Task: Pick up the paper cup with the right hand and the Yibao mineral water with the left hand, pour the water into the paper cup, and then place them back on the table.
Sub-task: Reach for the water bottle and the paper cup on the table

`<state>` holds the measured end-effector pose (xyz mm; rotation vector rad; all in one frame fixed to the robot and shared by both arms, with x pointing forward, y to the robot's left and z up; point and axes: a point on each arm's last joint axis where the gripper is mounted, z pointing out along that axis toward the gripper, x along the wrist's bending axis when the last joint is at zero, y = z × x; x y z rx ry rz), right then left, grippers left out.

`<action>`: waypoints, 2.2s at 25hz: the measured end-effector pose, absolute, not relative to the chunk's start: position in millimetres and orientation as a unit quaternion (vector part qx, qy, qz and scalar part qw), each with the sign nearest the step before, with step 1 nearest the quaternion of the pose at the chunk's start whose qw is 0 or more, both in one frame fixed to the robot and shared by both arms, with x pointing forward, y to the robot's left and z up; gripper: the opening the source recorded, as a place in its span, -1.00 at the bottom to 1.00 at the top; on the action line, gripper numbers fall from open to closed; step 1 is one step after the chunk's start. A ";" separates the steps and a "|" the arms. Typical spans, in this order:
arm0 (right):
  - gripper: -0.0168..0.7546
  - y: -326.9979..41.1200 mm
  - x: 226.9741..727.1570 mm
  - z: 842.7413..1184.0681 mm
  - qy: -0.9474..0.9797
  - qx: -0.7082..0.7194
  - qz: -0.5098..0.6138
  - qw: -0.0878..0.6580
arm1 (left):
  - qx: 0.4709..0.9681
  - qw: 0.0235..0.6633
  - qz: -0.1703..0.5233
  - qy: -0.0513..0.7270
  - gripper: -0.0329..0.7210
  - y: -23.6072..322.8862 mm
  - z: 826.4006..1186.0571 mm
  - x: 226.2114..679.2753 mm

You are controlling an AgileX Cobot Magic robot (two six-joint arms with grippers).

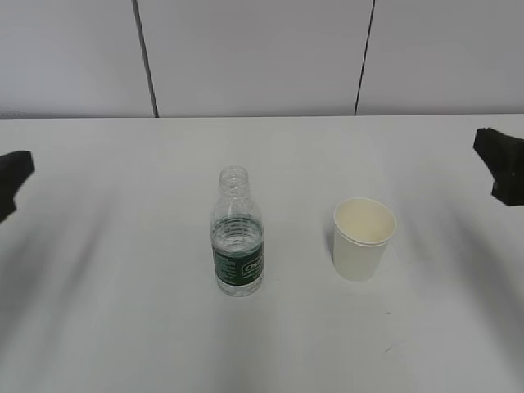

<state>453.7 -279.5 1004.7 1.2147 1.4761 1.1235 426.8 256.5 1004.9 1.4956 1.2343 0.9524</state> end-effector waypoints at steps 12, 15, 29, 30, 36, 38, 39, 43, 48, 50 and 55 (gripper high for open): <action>0.56 -271.5 424.6 935.5 0.663 0.464 0.436 0.394 | 0.648 0.502 0.337 0.463 0.59 233.8 935.7 415.4; 0.56 -267.8 425.1 919.1 0.679 0.458 0.437 0.373 | 0.675 0.509 0.308 0.437 0.59 224.6 922.4 416.4; 0.56 -254.3 438.4 834.8 0.749 0.467 0.403 0.243 | 0.748 0.482 0.159 0.428 0.56 203.0 859.9 413.6; 0.56 -252.7 440.9 833.3 0.750 0.460 0.409 0.242 | 0.747 0.484 0.161 0.427 0.56 202.4 860.5 415.1; 0.74 -244.6 458.6 830.2 0.758 0.421 0.438 0.237 | 0.743 0.506 0.168 0.405 0.57 194.8 865.3 428.3; 0.78 -244.3 460.7 830.2 0.759 0.418 0.439 0.238 | 0.740 0.514 0.172 0.400 0.63 192.1 867.4 434.0; 0.78 -244.1 462.3 830.4 0.759 0.417 0.440 0.239 | 0.737 0.519 0.173 0.396 0.65 190.3 868.9 437.6; 0.79 -243.3 469.7 831.8 0.756 0.411 0.446 0.246 | 0.735 0.540 0.166 0.374 0.67 181.4 873.3 448.6; 0.79 -241.8 482.2 834.4 0.745 0.412 0.461 0.252 | 0.738 0.560 0.143 0.349 0.70 168.8 879.6 463.4; 0.79 -241.2 487.0 835.3 0.742 0.409 0.465 0.255 | 0.742 0.563 0.140 0.338 0.70 165.1 881.7 468.2; 0.79 -238.9 496.4 837.3 0.741 0.396 0.476 0.260 | 0.749 0.559 0.131 0.331 0.70 160.1 880.9 476.6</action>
